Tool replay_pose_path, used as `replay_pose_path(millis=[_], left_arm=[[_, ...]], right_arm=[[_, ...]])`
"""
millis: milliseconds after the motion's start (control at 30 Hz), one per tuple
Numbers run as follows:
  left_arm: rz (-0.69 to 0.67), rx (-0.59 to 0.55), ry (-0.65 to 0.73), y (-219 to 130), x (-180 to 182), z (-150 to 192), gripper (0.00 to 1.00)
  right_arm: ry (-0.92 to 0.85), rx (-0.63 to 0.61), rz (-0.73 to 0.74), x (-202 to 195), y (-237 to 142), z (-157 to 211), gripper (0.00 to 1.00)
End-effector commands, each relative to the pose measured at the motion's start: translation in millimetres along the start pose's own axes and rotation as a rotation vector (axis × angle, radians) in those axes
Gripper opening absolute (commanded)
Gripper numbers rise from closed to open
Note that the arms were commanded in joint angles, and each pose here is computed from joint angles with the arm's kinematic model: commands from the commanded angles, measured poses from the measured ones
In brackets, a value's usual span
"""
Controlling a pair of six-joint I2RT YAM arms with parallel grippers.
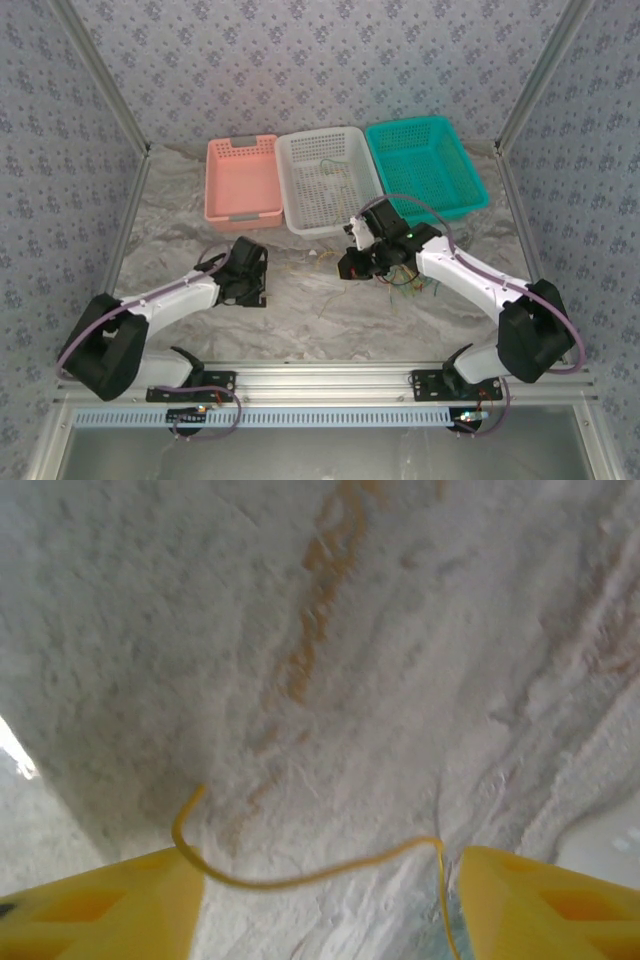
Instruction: Untangle the cables
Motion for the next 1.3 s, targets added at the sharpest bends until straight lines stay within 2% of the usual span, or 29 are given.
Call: replay_pose_path(millis=[0,33,167,200,367,467,667,867,1067,1167,1267], left_arm=[[0.012,-0.062,-0.264,12,2,-17,0.55],[0.003,-0.069,-0.265,16,6,-22,0.46],[0.039,-0.101,-0.237,21,5,-40,0.04],[0.063,-0.108,-0.213,18,-2,-46,0.00],[0.279,-0.210,0.019,-42,-74,-84,0.00],[0.411,-0.217,0.119,-83,-120,-99,0.00],[0.689,-0.214,0.257,-155,-207,-123,0.00],[0.894,-0.202,0.282,-195,-276,-145,0.00],[1.002,-0.151,0.316,-204,-325,-135,0.00],[1.051,-0.074,0.395,-201,-354,-98,0.00],[1.068,0.004,0.474,-190,-379,-52,0.00]], right_arm=[[0.000,0.000,-0.004,1,-3,5,0.00],[-0.001,0.000,-0.003,1,-3,5,0.00],[-0.008,0.007,0.003,-1,-5,8,0.00],[-0.010,0.010,0.006,-2,-6,8,0.00],[-0.048,0.045,0.025,-6,-15,21,0.00],[-0.090,0.086,0.043,-9,-21,33,0.00],[-0.131,0.142,0.061,-13,-27,51,0.00],[-0.125,0.166,0.061,-16,-27,62,0.00],[-0.132,0.158,0.027,-6,-26,62,0.00],[-0.130,0.110,0.001,4,-30,48,0.00],[-0.104,0.004,-0.052,22,-42,10,0.00]])
Point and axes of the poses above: each hand's point on the last joint's axis, 136 mm out from that joint toward the fingers, its own y axis out along the fingers, its own x axis along the line the jaws close on, z = x × y, the point moved 2 cm from there along -y, back along the fingers, and after that the axes turned 3 degrees about y, right-handed, at the moved point
